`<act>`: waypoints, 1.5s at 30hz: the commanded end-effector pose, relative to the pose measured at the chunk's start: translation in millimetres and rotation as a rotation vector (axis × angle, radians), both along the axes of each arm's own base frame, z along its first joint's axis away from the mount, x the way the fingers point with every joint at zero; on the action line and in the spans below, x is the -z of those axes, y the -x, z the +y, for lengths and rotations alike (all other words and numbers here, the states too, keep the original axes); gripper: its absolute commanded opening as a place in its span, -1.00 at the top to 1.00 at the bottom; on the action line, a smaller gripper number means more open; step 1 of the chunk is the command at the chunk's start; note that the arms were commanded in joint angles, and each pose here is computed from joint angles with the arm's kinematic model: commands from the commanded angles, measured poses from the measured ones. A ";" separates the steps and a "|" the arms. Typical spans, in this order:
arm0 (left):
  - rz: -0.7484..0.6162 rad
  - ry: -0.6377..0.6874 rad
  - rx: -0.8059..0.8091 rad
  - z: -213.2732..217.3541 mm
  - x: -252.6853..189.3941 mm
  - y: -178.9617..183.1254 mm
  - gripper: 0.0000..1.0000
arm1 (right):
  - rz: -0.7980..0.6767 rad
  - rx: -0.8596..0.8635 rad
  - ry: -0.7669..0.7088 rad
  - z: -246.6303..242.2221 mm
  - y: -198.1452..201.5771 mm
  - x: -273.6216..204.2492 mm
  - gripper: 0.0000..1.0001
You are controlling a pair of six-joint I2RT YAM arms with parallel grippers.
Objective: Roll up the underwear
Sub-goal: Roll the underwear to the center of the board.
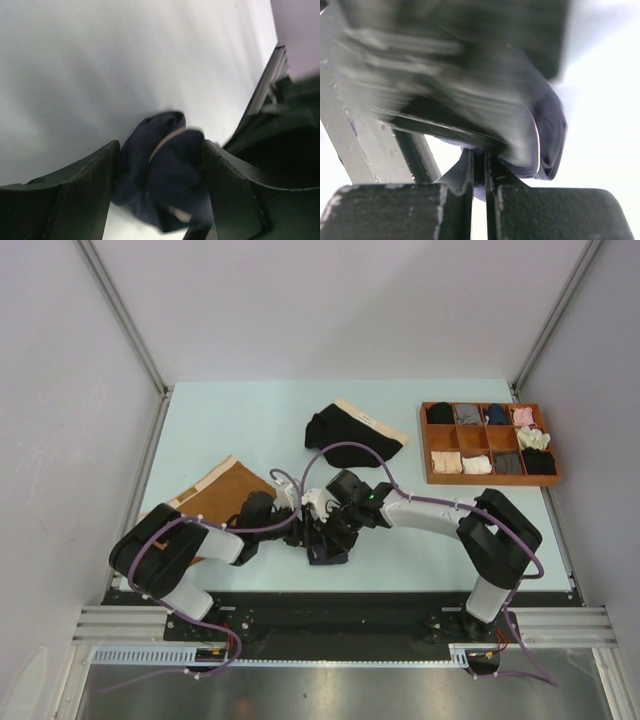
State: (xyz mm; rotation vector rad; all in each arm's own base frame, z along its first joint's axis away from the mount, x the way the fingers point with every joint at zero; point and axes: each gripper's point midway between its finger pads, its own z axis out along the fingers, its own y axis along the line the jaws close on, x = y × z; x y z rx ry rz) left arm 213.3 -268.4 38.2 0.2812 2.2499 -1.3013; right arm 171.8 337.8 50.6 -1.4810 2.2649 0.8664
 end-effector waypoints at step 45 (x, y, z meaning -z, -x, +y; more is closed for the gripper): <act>0.285 0.042 -0.229 19.0 0.0 51.0 -0.68 | -0.073 0.149 0.162 -15.0 10.6 30.5 1.00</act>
